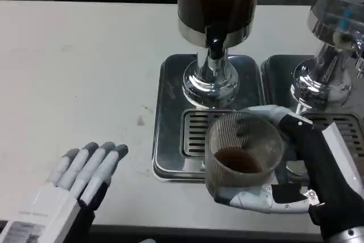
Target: Grasp the cup under the faucet to collect the drink, then remove the cup.
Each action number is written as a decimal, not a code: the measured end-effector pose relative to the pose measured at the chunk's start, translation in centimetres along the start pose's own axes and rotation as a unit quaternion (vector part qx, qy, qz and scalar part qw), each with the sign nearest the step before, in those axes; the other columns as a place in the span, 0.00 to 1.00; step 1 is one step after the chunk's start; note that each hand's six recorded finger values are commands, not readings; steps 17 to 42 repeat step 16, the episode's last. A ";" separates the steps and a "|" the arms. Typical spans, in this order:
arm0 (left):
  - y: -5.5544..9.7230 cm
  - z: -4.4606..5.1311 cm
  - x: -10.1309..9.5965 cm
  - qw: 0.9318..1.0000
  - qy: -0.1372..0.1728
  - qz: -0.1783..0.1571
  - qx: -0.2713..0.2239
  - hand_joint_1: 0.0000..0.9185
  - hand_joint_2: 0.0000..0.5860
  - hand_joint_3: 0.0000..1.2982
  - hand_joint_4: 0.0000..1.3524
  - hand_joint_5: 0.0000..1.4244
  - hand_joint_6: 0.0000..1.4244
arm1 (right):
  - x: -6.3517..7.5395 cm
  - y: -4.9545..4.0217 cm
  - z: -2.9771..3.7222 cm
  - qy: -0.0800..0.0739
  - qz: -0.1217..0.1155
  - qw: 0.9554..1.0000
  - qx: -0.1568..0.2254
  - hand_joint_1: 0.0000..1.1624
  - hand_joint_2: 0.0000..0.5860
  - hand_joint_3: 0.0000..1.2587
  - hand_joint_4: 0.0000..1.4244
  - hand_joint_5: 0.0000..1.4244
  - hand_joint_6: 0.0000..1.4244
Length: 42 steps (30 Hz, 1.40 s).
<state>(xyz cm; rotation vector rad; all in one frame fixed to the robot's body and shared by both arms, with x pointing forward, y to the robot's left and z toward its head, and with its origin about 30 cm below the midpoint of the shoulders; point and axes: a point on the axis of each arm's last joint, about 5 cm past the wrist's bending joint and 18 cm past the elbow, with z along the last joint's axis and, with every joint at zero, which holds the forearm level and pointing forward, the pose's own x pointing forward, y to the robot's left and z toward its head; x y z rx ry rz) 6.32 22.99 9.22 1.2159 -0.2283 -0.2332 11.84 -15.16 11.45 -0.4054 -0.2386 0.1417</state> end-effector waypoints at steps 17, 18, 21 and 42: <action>-0.1 0.05 0.4 1.000 -0.002 0.004 0.001 0.00 0.20 0.00 0.00 0.00 0.00 | 0.0 0.10 0.01 0.001 -0.004 1.000 0.004 0.92 0.12 0.67 0.61 0.70 0.93; -0.1 0.05 0.4 1.000 -0.002 0.004 0.001 0.00 0.20 0.00 0.00 0.00 0.00 | 0.0 0.10 0.01 0.001 -0.004 1.000 0.004 0.92 0.12 0.67 0.61 0.70 0.93; -0.1 0.05 0.4 1.000 -0.002 0.004 0.001 0.00 0.20 0.00 0.00 0.00 0.00 | 0.0 0.10 0.01 0.001 -0.004 1.000 0.004 0.92 0.12 0.67 0.61 0.70 0.93; -0.1 0.05 0.4 1.000 -0.002 0.004 0.001 0.00 0.20 0.00 0.00 0.00 0.00 | 0.0 0.10 0.01 0.001 -0.004 1.000 0.004 0.92 0.12 0.67 0.61 0.70 0.93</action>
